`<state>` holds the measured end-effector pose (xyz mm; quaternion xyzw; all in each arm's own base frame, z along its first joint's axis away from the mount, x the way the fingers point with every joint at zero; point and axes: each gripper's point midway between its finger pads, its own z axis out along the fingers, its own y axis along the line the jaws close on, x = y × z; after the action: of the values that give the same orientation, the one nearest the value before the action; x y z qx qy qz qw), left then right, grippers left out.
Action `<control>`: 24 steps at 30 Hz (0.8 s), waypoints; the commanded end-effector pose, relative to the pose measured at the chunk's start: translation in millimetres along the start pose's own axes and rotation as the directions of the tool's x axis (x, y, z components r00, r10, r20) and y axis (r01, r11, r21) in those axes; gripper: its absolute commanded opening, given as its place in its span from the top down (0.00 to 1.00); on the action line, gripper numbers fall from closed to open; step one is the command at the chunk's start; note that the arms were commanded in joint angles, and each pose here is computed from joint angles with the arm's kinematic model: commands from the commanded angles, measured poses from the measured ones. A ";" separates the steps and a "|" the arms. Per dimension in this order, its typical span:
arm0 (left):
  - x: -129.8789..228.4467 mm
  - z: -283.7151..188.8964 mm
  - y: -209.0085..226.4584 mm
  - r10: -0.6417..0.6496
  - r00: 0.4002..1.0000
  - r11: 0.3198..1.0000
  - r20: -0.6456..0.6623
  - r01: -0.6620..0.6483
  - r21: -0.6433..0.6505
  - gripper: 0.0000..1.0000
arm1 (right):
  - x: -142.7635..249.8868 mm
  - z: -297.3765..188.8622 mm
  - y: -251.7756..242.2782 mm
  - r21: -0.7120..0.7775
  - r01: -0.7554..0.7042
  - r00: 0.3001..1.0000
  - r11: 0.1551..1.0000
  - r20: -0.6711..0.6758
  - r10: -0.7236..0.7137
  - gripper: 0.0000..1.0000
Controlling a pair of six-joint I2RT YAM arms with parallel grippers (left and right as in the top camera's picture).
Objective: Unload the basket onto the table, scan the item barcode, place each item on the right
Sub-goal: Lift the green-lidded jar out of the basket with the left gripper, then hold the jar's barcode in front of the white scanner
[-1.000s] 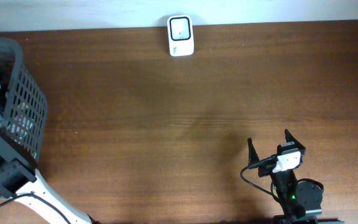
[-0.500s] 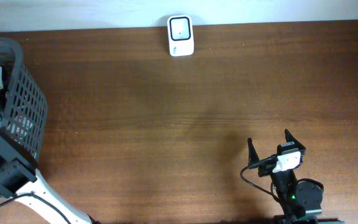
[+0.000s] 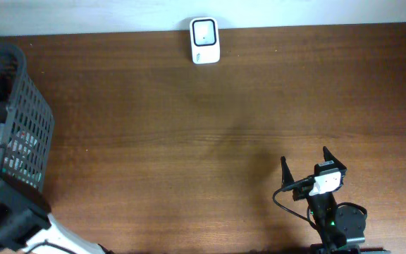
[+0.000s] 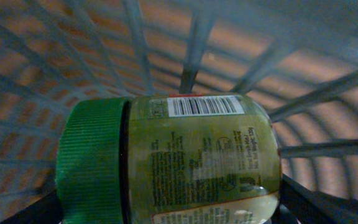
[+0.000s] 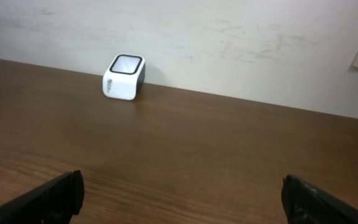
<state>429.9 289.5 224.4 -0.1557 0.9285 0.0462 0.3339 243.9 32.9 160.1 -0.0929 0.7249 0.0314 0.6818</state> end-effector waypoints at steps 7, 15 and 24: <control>-65.3 -220.8 -63.5 0.017 0.898 1.000 0.439 -0.014 -0.011 0.29 | 3.4 0.3 -1.0 0.007 0.009 1.000 1.000 -0.007 -0.009 0.02; -27.9 -217.5 -211.7 0.346 0.891 0.938 0.294 -0.320 -0.133 0.28 | 3.4 0.3 -1.0 0.007 0.009 1.000 1.000 -0.007 -0.009 0.02; 62.4 -96.0 -335.2 0.664 0.732 0.629 -0.156 -0.659 -0.412 0.26 | 3.4 0.3 -1.0 0.007 0.009 1.000 1.000 -0.007 -0.009 0.02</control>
<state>423.7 -59.4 282.2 0.1506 0.9056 0.2926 0.2675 243.9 33.0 160.1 -0.0931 0.7249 0.0314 0.6818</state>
